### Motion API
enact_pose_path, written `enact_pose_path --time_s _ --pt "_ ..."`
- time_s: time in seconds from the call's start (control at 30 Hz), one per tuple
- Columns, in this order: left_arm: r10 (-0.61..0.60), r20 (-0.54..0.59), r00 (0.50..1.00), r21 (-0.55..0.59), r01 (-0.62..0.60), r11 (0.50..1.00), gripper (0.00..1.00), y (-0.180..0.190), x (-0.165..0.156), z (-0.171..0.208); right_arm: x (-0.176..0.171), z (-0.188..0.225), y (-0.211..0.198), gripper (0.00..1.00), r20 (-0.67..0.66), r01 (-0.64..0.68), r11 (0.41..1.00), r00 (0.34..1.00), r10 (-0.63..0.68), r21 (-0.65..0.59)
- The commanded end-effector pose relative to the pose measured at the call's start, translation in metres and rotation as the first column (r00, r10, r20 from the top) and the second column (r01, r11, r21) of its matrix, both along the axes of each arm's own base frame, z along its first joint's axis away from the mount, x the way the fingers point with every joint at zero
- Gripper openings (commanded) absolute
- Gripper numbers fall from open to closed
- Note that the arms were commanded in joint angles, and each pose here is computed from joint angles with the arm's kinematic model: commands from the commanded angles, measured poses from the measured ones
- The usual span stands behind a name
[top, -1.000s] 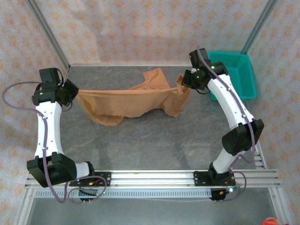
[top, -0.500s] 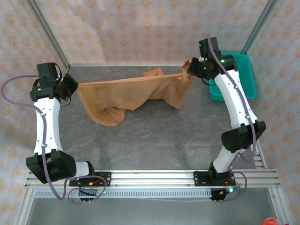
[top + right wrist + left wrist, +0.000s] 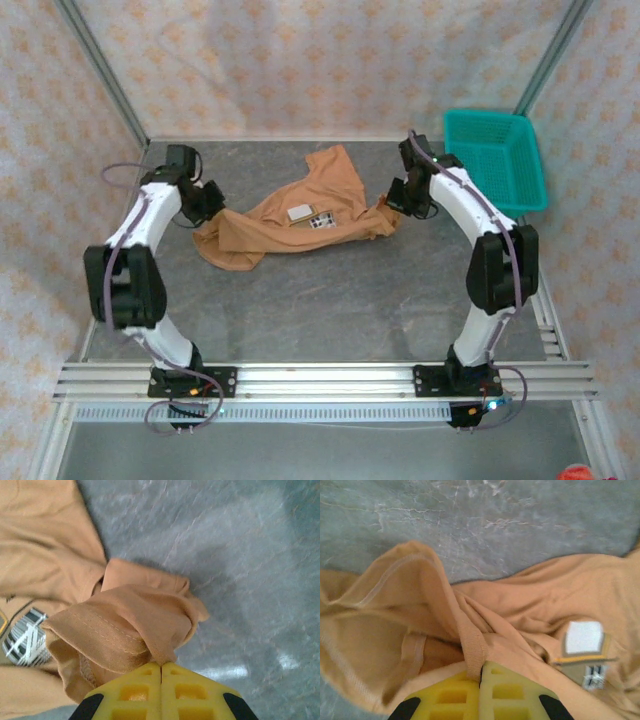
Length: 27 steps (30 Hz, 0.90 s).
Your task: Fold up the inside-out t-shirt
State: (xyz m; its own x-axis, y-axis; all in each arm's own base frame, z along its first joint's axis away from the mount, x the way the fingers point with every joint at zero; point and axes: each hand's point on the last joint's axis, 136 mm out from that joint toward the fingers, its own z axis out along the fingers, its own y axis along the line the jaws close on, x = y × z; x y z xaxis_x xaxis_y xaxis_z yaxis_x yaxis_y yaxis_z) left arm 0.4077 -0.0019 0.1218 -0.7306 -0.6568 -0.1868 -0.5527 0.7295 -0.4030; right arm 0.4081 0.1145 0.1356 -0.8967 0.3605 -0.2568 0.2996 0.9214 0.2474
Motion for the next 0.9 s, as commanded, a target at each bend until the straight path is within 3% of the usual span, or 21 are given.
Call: enact_pose_path --time_s 0.0,0.13,0.23,0.3,0.4,0.53,0.63,0.73,0.87 --pt "0.031 0.054 0.998 0.049 -0.034 0.998 0.0 0.018 0.044 0.005 0.047 0.011 -0.027 0.0 0.126 0.124 0.989 0.986 -0.113 -0.084" --pt "0.024 0.019 1.0 0.035 -0.024 0.999 0.0 0.02 0.086 -0.014 0.077 -0.007 -0.047 0.0 0.101 0.174 0.973 0.982 -0.16 -0.149" --pt "0.0 -0.002 1.0 0.011 0.0 1.0 0.0 0.015 0.099 -0.024 0.091 -0.018 -0.042 0.0 0.065 0.157 0.978 0.987 -0.15 -0.138" --pt "-0.012 -0.003 1.0 0.006 0.012 1.0 0.25 0.013 0.1 -0.026 0.096 -0.025 -0.032 0.0 0.043 0.133 0.986 0.991 -0.129 -0.098" --pt "-0.014 0.006 1.0 0.01 0.014 1.0 0.52 0.014 0.092 -0.024 0.099 -0.032 -0.019 0.0 0.032 0.111 0.992 0.993 -0.11 -0.054" --pt "-0.041 0.046 0.998 -0.027 0.042 0.999 0.52 0.004 0.08 -0.014 0.099 -0.032 -0.01 0.0 0.029 0.09 0.995 0.996 -0.088 -0.038" --pt "-0.062 0.061 0.996 -0.068 0.066 0.996 0.43 -0.006 0.075 -0.018 0.098 -0.032 -0.01 0.0 0.03 0.084 0.996 0.996 -0.083 -0.04" --pt "-0.076 0.041 0.996 -0.097 0.08 0.992 0.33 -0.011 0.076 -0.035 0.099 -0.033 -0.007 0.0 0.032 0.078 0.996 0.997 -0.077 -0.032" --pt "-0.101 0.006 0.995 -0.125 0.101 0.987 0.32 -0.023 0.08 -0.06 0.1 -0.034 -0.004 0.0 0.027 0.072 0.997 0.997 -0.072 -0.022"
